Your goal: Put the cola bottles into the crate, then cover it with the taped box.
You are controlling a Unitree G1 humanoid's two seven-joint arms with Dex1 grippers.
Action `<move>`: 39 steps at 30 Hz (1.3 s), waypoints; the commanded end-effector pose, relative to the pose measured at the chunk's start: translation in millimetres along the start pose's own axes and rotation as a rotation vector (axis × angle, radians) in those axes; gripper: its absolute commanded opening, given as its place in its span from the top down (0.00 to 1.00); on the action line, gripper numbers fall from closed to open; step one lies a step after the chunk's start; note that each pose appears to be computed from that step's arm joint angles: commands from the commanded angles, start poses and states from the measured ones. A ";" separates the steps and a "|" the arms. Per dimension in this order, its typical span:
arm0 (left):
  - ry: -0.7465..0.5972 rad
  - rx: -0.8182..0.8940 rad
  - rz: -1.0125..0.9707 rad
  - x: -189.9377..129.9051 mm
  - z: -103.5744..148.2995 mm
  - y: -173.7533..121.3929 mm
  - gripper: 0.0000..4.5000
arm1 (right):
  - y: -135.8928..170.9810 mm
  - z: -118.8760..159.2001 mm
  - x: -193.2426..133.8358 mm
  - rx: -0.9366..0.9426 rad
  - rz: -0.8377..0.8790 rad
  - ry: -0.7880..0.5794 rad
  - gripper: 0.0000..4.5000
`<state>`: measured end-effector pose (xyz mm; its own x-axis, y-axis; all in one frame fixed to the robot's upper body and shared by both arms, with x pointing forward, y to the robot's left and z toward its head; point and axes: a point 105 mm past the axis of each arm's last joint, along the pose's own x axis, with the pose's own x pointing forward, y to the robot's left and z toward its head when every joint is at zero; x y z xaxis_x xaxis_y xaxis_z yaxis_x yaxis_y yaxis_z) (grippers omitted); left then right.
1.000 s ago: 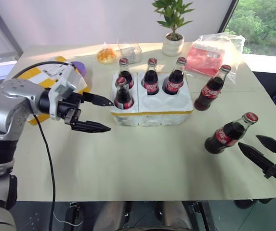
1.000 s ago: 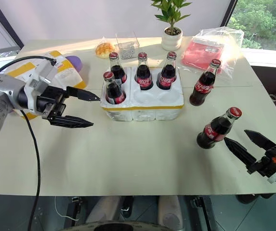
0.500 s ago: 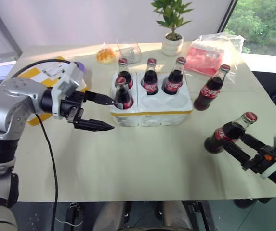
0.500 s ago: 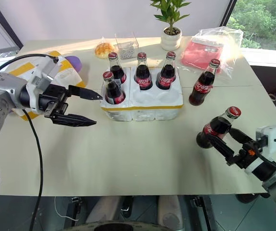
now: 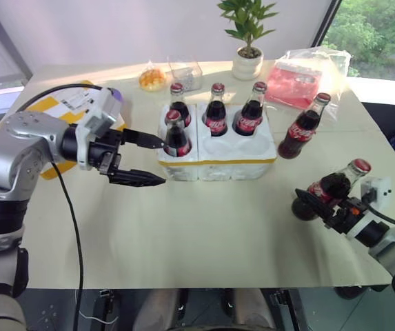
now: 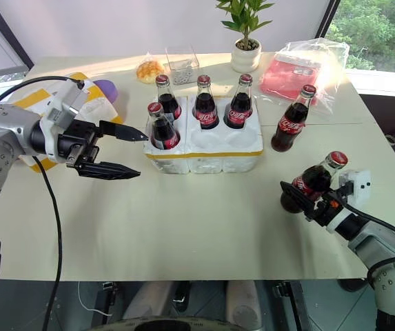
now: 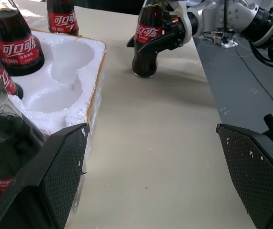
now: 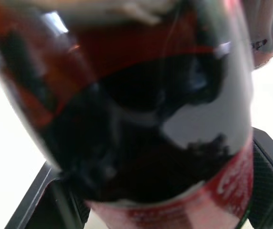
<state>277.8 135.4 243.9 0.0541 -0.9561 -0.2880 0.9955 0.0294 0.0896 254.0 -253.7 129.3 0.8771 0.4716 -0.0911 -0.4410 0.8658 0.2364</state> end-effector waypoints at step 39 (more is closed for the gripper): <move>-0.068 0.085 0.124 -4.2 14.7 2.0 0.00 | 142.7 72.1 194.5 -0.355 0.500 -0.009 0.36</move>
<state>282.6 133.5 244.6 0.1583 -0.9614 -0.2251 0.9814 0.1281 0.1430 377.0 -54.4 197.6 0.5453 0.8337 -0.0873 -0.8382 0.5439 -0.0412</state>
